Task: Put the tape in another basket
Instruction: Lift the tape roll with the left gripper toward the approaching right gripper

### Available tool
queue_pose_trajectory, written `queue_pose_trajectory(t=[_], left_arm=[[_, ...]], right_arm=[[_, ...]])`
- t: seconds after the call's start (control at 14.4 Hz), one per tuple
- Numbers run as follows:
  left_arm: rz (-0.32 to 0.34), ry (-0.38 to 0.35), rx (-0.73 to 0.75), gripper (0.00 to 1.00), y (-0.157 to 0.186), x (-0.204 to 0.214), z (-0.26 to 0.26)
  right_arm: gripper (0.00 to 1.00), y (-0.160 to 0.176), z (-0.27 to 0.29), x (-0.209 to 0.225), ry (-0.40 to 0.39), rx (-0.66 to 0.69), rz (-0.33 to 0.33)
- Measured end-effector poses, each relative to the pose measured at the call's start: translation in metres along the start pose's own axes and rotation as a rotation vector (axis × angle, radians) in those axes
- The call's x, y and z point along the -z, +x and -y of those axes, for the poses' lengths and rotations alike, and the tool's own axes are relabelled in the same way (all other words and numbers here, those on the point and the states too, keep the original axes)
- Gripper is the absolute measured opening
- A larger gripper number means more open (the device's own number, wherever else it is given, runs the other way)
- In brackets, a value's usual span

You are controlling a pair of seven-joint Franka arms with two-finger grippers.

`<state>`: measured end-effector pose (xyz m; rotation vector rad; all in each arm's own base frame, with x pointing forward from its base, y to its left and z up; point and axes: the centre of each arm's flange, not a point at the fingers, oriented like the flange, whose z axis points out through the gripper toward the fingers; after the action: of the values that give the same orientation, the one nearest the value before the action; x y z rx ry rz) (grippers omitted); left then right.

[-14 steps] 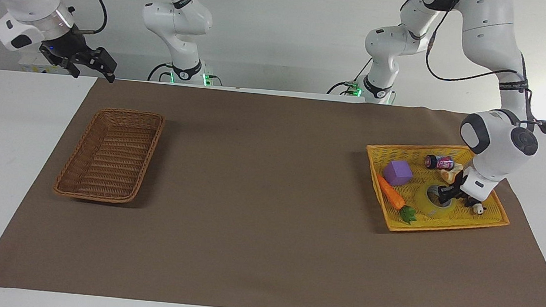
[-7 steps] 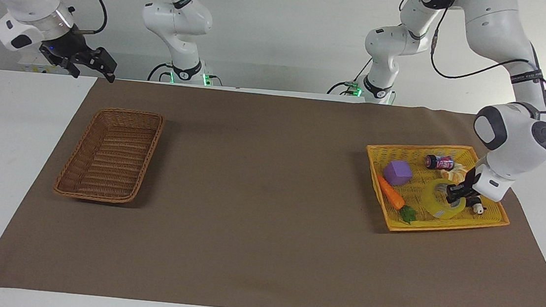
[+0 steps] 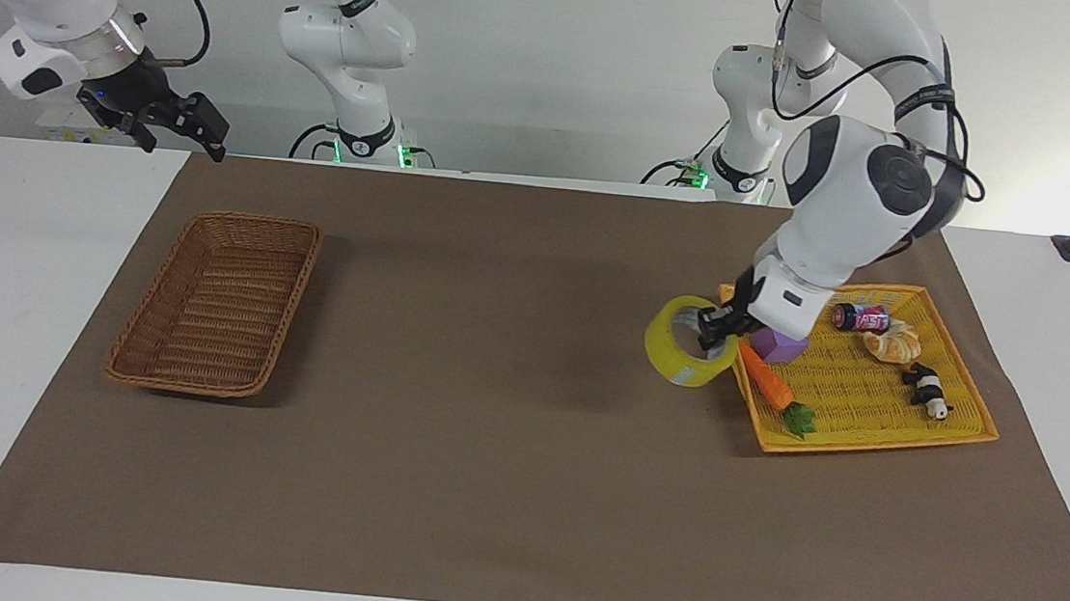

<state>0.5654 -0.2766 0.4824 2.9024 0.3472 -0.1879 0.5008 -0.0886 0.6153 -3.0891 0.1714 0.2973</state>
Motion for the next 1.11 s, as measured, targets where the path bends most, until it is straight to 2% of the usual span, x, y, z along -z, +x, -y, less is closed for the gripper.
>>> queue_pose_trajectory(t=[0.07, 0.21, 0.49, 0.56, 0.91, 1.11], left_arm=[[0.008, -0.005, -0.008, 0.21, -0.012, -0.004, -0.015], [-0.023, -0.031, -0.013, 0.21, -0.026, -0.007, -0.039], [-0.048, -0.051, -0.004, 0.21, -0.028, -0.005, -0.045], [-0.049, -0.051, -0.002, 0.21, -0.026, -0.005, -0.044], [-0.048, -0.050, 0.027, 0.21, -0.025, -0.006, -0.043], [-0.046, -0.049, 0.031, 0.21, -0.025, -0.007, -0.043]], right_arm=[[1.00, 0.000, 0.000, 0.000, 0.000, 0.000, 0.000], [1.00, 0.000, 0.000, 0.000, 0.000, 0.000, 0.000], [1.00, -0.001, 0.001, -0.002, 0.005, 0.005, 0.014], [1.00, -0.001, 0.004, -0.002, 0.036, 0.030, 0.013], [1.00, 0.022, 0.050, -0.008, 0.447, 0.109, -0.114], [1.00, 0.054, 0.101, -0.039, 0.701, 0.114, -0.123]])
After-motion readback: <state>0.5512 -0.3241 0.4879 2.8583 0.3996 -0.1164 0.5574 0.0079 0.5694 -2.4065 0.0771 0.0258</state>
